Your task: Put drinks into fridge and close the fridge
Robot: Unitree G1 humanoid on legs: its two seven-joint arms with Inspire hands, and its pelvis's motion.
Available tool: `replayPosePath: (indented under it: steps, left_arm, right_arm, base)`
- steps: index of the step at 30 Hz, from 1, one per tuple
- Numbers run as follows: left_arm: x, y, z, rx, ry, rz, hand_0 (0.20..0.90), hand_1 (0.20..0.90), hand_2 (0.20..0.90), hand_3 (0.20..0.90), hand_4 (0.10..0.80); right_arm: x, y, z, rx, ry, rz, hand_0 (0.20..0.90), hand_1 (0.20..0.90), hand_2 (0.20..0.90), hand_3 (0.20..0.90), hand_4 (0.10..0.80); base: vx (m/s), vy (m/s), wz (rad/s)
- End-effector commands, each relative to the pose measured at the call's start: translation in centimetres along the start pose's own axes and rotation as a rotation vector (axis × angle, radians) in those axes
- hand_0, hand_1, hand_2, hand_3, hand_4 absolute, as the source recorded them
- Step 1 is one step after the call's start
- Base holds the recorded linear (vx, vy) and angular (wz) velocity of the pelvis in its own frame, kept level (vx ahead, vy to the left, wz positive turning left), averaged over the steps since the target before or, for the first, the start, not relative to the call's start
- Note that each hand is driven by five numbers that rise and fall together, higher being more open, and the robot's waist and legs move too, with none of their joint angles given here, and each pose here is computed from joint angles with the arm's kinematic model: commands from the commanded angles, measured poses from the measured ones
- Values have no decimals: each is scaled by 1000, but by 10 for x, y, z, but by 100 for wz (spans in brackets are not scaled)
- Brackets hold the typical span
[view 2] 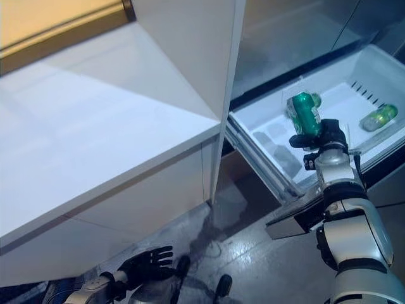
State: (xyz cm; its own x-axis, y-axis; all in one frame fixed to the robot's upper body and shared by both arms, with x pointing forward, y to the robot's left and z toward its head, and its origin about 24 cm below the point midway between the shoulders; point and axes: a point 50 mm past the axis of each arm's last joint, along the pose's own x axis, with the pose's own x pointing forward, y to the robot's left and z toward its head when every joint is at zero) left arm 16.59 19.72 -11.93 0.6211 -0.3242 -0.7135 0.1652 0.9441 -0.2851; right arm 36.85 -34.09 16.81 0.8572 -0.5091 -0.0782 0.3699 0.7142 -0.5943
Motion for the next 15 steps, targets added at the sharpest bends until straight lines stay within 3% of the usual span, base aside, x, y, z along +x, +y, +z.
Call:
replayPosePath:
  steps: [1, 6, 15]
  left_arm:
    - [-6, 10, -11, -51, 1, 110, 900, 900, 900, 900, 800]
    - [-11, 29, -10, -100, 16, 249, 900, 900, 900, 900, 800]
    - [-19, 42, -10, -164, 5, 282, 900, 900, 900, 900, 800]
  right_arm:
    - [-7, -59, 90, -92, -303, -135, 300, 300, 300, 200, 100]
    - [-3, -57, 75, -183, -208, -87, 300, 300, 300, 200, 100]
    - [1, -59, 53, -261, -74, 12, 300, 300, 300, 200, 100]
  base:
    - [-40, -41, 5]
    - [-60, -18, 8]
    - [-13, 5, 2]
